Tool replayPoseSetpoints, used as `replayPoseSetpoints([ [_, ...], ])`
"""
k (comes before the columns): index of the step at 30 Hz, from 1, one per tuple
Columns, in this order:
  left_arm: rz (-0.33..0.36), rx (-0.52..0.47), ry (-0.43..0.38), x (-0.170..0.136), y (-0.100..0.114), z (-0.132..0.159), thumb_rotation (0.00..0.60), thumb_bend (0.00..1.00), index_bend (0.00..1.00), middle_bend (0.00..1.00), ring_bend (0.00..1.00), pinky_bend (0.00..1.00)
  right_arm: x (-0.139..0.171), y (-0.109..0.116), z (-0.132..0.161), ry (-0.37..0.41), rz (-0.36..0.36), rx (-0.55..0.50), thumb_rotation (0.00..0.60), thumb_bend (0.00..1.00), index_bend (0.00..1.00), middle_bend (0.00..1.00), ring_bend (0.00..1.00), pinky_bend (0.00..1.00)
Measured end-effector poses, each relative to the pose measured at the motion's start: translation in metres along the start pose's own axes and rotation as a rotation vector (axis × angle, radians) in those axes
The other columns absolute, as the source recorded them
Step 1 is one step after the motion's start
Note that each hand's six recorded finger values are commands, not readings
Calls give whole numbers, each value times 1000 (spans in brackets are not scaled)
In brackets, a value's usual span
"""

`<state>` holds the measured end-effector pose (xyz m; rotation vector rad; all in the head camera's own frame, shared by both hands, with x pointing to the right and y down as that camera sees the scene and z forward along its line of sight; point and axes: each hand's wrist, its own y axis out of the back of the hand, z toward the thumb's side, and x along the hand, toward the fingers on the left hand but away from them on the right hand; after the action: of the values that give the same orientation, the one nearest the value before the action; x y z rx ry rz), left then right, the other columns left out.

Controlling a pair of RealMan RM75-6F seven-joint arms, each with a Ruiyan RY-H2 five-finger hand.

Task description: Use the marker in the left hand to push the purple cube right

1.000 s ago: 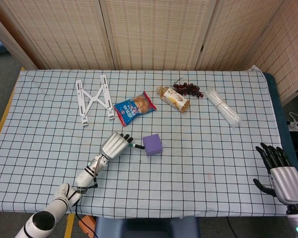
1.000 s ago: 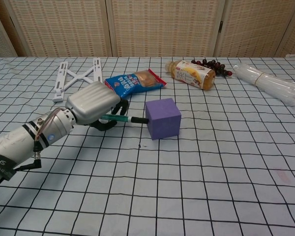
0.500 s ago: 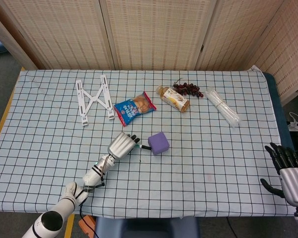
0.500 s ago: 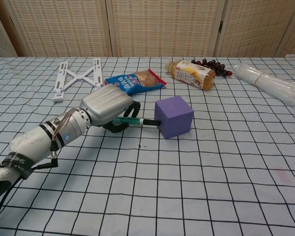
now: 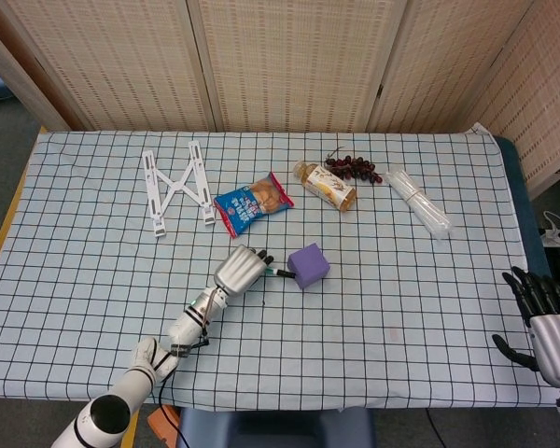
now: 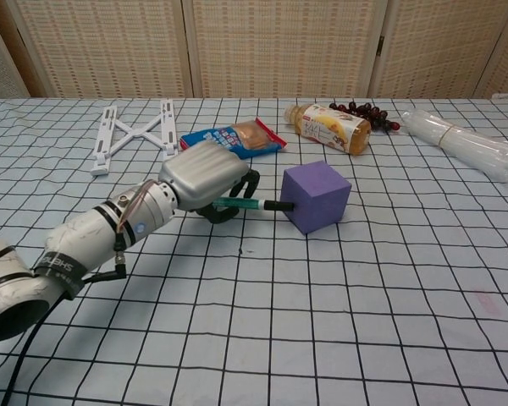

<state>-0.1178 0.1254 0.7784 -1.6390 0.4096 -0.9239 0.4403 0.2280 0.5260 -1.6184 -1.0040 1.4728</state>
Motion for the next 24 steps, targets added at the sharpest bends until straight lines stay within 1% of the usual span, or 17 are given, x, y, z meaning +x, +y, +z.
replayPoseSetpoints([
  [3,7,1,-1,5,4,3,600,738,749,773,687,856,0,0,1,2,-2,-2,600,133,0,0,0,0],
  [7,34,2,0,10,11,6,600,736,749,773,688,857,-1,-1,3,10,4,-1,600,133,0,0,0,0],
  [12,63,8,6,3,14,0,600,735,748,773,687,856,-1,-2,5,23,7,-4,600,133,0,0,0,0],
  [15,79,13,11,-13,12,-13,600,733,744,775,687,856,0,-2,8,35,9,-10,600,133,0,0,0,0],
  [18,81,8,38,-38,7,-40,600,733,740,775,688,856,1,-2,12,52,10,-12,600,134,0,0,0,0],
  [22,102,32,81,-82,5,-73,600,724,732,772,691,860,2,-5,18,75,19,-12,600,133,0,0,0,0],
  [24,110,55,98,-105,5,-86,600,716,727,767,710,875,2,-8,22,86,26,-12,600,133,0,0,0,0],
])
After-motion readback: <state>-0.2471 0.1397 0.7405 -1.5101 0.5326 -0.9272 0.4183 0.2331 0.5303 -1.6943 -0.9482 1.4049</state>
